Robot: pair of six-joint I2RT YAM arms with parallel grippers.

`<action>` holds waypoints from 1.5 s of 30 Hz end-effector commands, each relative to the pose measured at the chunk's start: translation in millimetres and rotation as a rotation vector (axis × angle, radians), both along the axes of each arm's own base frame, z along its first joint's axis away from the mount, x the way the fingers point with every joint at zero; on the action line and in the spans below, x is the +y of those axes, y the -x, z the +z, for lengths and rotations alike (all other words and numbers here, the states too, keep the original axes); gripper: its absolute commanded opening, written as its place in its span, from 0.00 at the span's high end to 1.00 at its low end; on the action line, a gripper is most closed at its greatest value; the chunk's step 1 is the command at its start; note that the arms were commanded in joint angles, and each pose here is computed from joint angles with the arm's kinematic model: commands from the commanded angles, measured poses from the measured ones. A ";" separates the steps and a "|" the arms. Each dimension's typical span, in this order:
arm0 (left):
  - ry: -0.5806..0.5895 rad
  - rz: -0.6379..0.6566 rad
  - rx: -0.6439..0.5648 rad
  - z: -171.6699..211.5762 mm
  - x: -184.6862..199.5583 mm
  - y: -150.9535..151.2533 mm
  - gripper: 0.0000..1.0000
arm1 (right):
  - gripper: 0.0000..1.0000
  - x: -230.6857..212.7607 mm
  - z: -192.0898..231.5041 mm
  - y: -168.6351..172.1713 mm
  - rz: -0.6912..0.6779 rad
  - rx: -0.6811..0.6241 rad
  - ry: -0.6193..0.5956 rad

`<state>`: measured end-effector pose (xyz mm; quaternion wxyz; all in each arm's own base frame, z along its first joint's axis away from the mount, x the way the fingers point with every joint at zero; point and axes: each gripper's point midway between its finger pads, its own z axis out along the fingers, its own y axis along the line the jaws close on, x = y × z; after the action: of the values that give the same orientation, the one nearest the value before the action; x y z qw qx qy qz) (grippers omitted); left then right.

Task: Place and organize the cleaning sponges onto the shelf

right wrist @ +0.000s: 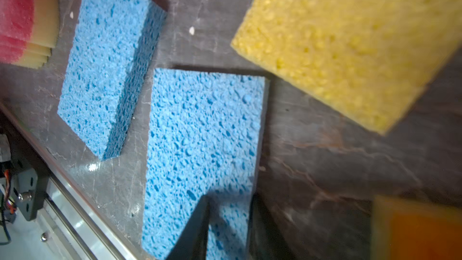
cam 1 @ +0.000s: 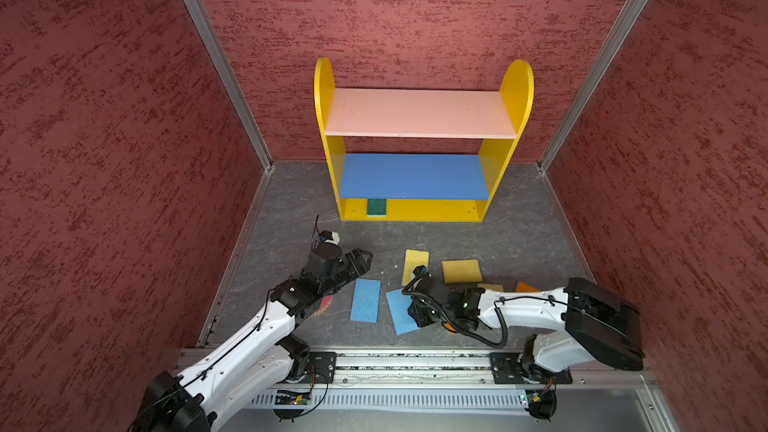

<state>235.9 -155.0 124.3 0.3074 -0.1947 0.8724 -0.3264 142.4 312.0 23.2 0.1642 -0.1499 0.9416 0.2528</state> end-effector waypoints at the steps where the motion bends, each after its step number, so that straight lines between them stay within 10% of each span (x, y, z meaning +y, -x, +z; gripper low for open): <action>1: -0.009 0.079 0.012 -8.1 13.9 8.7 0.17 | 0.80 12.1 -2.9 4.2 0.025 0.007 -0.019; 7: -0.002 0.100 0.022 -18.3 23.1 26.0 0.17 | 1.00 19.3 12.8 0.2 0.039 -0.037 -0.054; 22: -0.056 0.033 -0.023 17.3 -3.0 -2.5 0.12 | 1.00 21.3 103.6 -50.7 -0.041 -0.361 -0.083; 34: 0.170 -0.132 -0.123 53.0 -66.8 -27.7 0.08 | 1.00 46.7 161.9 -59.9 0.036 -0.346 -0.304; 45: 0.244 -0.150 -0.170 77.2 -77.0 -31.5 0.74 | 0.95 63.8 177.1 -49.0 0.060 -0.231 -0.489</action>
<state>264.7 -225.2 175.1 0.3124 -0.1458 0.8297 -0.4390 195.1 362.7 170.3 0.2924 -0.1671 0.8551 0.3942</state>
